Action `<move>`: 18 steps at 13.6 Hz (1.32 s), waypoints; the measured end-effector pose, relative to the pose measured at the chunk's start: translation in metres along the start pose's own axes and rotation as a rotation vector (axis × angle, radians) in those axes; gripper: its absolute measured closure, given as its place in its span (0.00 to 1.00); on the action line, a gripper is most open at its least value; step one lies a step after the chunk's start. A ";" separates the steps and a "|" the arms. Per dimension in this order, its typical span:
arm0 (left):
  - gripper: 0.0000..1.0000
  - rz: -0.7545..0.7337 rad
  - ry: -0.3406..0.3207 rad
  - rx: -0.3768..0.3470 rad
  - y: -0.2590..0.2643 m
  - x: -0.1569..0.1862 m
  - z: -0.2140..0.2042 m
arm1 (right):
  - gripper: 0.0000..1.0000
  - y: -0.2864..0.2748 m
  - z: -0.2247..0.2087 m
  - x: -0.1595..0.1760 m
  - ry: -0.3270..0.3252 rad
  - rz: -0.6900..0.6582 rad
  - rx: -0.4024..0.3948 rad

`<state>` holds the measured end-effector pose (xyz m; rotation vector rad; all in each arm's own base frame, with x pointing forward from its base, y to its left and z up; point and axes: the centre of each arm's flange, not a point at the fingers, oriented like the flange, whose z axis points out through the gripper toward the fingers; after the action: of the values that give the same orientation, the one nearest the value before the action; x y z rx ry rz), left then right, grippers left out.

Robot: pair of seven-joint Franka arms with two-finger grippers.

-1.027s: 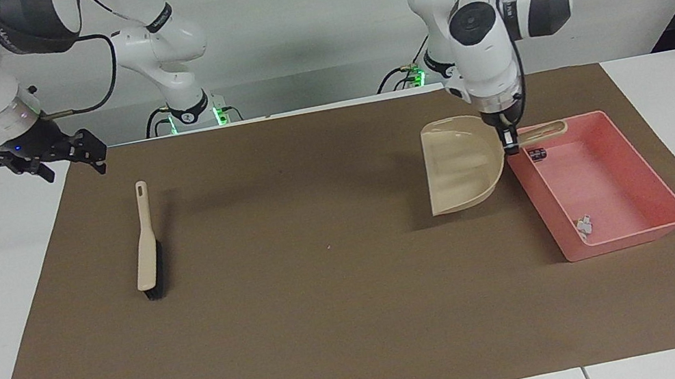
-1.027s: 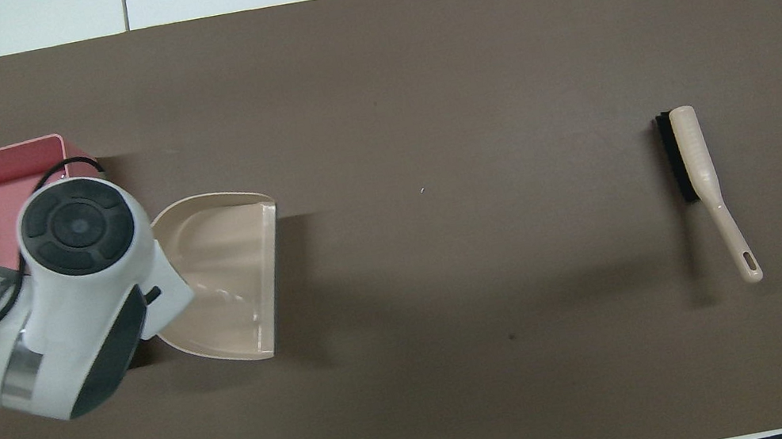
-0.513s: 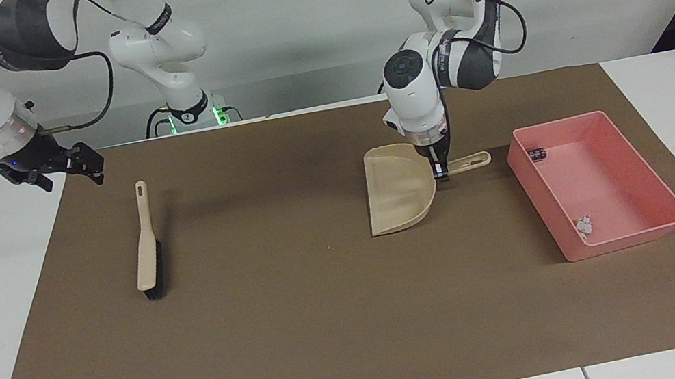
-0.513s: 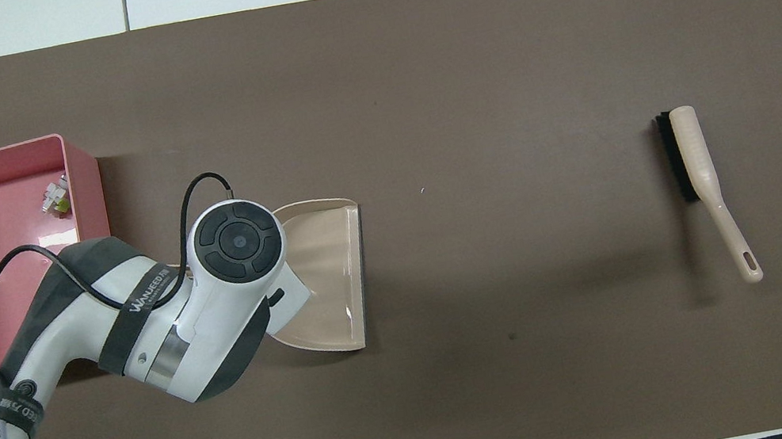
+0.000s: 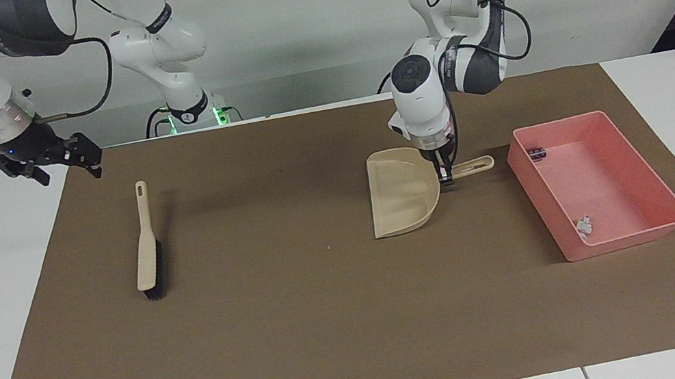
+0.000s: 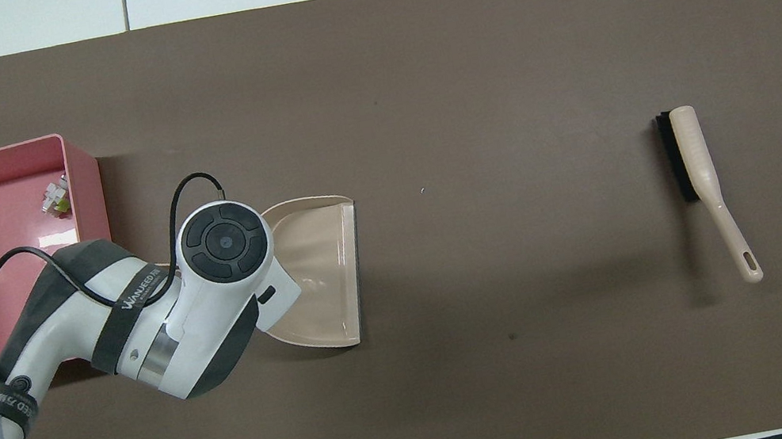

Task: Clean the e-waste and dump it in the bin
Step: 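Lower the dustpan with the left gripper while the right gripper releases the brush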

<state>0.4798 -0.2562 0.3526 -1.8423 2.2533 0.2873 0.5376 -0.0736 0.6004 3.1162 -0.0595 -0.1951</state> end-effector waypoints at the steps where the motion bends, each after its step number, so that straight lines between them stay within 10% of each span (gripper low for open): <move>1: 0.66 -0.007 0.007 0.002 0.000 -0.004 0.007 | 0.01 -0.001 -0.002 -0.001 0.003 -0.013 0.000; 10: 0.66 -0.119 0.010 -0.005 0.004 -0.014 0.013 | 0.01 -0.003 -0.008 -0.004 0.024 -0.060 -0.003; 15: 0.12 -0.243 0.019 0.014 0.004 -0.016 0.002 | 0.01 -0.003 -0.007 -0.004 0.022 -0.060 -0.002; 18: 0.04 -0.482 0.020 0.026 0.011 -0.048 -0.033 | 0.01 -0.004 -0.008 -0.004 0.023 -0.061 0.004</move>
<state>0.4767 -0.2180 0.3987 -2.2984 1.7340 0.1534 0.5350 -0.0696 0.6082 3.1263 0.0354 -0.1601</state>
